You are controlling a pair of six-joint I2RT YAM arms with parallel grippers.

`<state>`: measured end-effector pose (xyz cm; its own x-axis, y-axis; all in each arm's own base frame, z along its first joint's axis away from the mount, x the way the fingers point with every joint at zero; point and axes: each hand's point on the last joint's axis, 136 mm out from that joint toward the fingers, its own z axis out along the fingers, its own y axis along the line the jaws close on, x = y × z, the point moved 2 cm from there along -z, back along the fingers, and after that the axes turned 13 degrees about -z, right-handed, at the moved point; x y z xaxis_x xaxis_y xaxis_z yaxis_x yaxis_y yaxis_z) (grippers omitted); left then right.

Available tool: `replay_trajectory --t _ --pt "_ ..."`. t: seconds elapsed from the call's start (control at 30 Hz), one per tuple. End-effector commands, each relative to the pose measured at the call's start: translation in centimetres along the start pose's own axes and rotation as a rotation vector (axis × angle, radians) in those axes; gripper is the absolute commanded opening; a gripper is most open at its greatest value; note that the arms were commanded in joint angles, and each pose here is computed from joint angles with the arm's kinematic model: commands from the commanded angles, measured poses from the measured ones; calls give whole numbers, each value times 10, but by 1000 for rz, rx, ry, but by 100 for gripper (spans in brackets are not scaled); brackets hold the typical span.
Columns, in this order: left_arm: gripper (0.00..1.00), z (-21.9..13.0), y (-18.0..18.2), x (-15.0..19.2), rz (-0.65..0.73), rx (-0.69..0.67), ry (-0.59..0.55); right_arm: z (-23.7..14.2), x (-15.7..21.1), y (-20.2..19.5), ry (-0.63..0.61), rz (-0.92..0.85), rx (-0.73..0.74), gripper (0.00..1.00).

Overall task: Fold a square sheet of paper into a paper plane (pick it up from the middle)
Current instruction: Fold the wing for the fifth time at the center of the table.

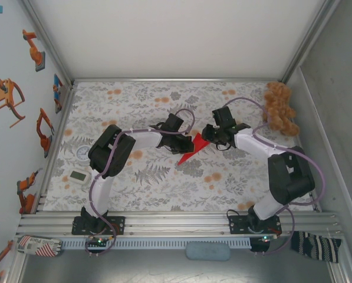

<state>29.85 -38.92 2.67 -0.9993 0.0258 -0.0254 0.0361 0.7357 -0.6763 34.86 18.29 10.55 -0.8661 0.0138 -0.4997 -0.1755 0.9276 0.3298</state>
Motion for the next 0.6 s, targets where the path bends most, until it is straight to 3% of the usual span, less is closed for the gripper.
replay_trajectory --t 0.0,0.17,0.57 --pt "1 25 75 31 -73 -229 84 14 12 9 26 23 -100 16" --pt "1 25 76 30 -74 -233 83 33 14 16 51 47 -165 0" --pt "0 25 81 33 -83 -255 90 58 34 10 127 61 -169 0"
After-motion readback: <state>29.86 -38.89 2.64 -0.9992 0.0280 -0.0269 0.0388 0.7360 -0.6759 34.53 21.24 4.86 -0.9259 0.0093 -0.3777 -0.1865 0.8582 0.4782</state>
